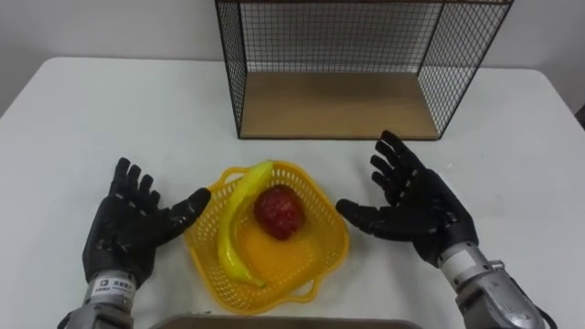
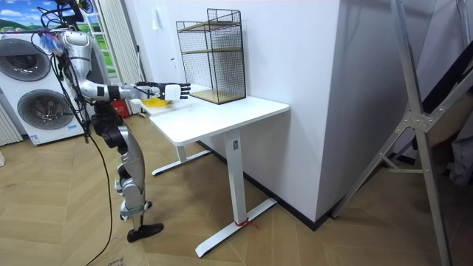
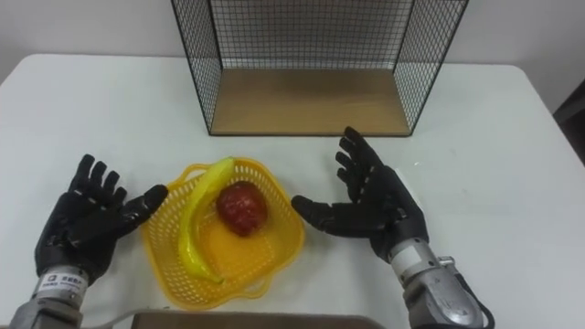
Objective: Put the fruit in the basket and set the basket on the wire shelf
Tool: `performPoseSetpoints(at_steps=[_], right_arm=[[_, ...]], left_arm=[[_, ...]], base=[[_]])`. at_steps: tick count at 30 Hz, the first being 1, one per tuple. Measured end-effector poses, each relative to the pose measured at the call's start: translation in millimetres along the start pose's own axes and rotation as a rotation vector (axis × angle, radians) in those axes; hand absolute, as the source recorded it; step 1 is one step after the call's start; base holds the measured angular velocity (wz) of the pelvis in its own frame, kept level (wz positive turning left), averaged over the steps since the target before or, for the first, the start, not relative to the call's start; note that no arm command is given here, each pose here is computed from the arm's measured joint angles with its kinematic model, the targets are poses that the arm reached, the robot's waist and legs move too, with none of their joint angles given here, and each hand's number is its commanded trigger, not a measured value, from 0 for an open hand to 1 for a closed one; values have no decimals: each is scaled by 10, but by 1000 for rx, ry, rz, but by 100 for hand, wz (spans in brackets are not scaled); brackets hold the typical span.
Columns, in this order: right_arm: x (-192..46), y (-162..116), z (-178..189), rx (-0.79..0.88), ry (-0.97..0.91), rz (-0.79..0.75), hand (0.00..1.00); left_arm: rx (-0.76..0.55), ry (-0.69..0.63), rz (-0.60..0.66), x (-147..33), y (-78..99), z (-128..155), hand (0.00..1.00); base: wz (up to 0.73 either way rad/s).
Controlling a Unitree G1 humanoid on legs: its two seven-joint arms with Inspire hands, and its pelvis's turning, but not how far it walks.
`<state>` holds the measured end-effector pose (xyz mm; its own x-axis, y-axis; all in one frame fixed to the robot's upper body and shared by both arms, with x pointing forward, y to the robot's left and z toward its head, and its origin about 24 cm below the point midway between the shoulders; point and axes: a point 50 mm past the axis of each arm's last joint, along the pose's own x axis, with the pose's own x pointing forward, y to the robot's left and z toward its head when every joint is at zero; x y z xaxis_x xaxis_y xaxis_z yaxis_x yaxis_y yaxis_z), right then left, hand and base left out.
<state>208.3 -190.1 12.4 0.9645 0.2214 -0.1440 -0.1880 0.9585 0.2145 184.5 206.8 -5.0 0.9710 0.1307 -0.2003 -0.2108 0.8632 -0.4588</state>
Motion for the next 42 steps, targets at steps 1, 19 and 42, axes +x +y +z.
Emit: performPoseSetpoints(at_steps=[1,19,42], right_arm=[[2,1,2,0,-1,1,0],[57,78,-130,45,36,50,0],[57,158,-204,55,49,97,0]], left_arm=[[-1,0,-2,0,-3,-2,0],[1,2,-36,-7,-19,-9,0],[19,70,-74,-178,25,-155,0]], base=[[0],[1],[6]])
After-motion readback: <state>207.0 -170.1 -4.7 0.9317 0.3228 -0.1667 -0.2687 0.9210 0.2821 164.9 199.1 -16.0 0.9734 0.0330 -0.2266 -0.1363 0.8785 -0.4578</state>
